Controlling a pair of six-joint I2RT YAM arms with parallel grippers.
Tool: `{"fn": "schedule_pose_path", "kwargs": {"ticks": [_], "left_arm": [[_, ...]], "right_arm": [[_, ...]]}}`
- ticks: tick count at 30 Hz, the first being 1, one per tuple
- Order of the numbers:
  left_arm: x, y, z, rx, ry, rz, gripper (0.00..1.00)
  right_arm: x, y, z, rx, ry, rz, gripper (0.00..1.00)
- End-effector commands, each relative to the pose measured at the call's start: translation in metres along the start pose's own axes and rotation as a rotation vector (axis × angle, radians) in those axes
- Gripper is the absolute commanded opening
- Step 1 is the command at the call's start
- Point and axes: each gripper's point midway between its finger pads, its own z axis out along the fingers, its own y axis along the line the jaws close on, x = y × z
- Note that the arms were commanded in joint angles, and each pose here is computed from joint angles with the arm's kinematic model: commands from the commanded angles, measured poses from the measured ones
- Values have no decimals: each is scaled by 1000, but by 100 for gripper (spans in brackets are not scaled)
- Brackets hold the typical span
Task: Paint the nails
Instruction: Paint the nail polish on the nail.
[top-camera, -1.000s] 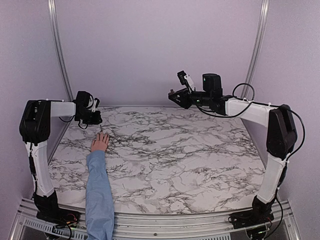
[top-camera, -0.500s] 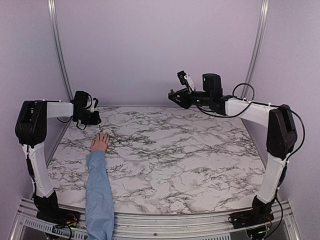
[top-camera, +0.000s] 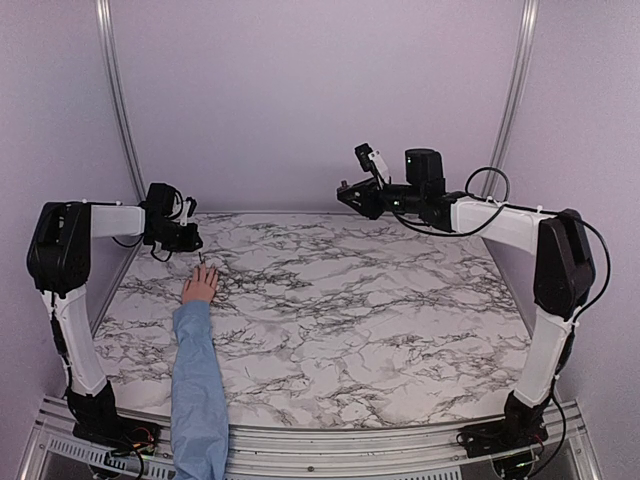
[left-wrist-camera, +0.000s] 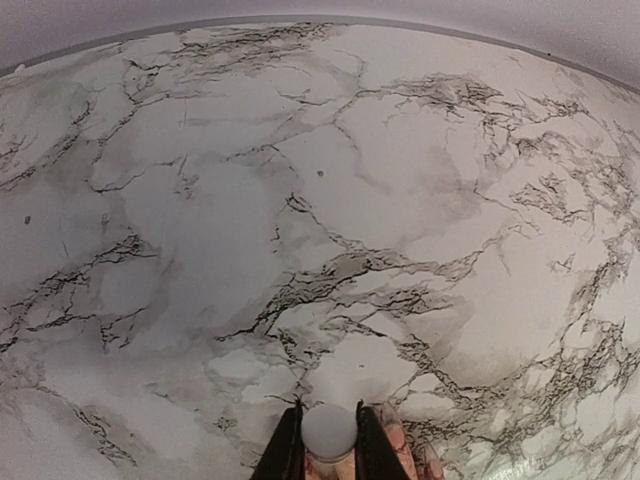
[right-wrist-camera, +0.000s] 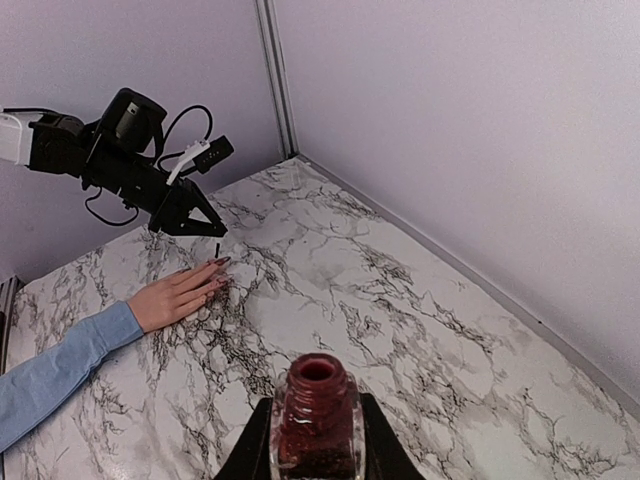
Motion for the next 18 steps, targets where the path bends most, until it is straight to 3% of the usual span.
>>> {"fn": "schedule_pose_path", "kwargs": {"ticks": [1,18], "left_arm": [[-12,-4,-5,19,-37,2,0],[-12,-2,10,23,-23,-11,0]], "right_arm": [[-29,5,-15,3,-59,-44,0],[-27,3,-12,6,-53,-41,0]]}}
